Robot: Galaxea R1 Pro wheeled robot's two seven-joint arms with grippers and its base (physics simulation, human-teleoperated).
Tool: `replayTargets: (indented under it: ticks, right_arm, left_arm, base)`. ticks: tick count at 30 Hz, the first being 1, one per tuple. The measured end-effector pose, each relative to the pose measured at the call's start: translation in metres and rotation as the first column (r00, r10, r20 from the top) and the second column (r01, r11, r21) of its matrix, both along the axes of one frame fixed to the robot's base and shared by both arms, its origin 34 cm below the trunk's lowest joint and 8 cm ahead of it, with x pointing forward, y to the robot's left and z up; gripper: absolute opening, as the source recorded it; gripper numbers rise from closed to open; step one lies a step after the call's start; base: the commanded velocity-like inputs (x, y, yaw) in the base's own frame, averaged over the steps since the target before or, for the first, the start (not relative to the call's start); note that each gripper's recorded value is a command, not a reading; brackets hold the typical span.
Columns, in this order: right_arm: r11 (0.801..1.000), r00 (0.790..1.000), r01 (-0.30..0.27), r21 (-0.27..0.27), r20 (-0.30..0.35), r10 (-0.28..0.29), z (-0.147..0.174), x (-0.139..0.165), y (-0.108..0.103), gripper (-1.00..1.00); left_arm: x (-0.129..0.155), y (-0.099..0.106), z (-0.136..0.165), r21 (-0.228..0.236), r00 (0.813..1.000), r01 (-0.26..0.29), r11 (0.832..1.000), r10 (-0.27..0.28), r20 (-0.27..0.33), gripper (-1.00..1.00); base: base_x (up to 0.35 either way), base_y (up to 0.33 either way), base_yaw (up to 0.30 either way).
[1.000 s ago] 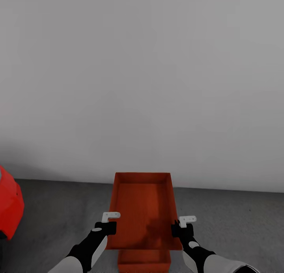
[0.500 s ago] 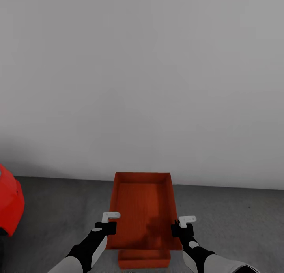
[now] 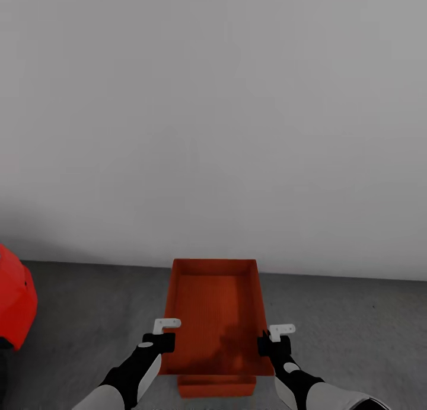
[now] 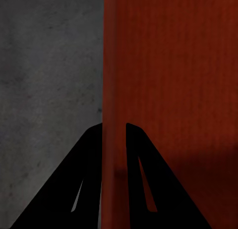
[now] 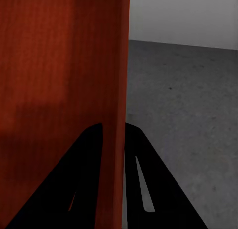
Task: Move the two storage containers from the living room to the garage. In the garage, place one container on the floor and stack the other container on top of it (either order is fine).
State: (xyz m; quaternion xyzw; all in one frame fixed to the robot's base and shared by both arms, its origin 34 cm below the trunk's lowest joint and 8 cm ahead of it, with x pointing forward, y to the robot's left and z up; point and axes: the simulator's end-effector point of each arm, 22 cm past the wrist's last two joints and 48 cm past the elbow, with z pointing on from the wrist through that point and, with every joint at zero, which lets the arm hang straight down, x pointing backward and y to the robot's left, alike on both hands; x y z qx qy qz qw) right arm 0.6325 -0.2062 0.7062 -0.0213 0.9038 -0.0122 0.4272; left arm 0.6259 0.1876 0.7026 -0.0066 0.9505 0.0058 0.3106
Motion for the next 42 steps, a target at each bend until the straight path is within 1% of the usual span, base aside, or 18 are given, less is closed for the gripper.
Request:
replayTargets:
  ticks: [42]
  right_arm:
    - [1.0, 0.998, 0.001, 0.001, -0.066, -0.001, -0.033, -0.018, 0.001, -1.0]
  left_arm:
    - [-0.018, 0.001, -0.032, 0.0, 0.998, 0.0, 1.0, 0.0, -0.065, -1.0]
  base:
    - [0.0, 0.0, 0.0]
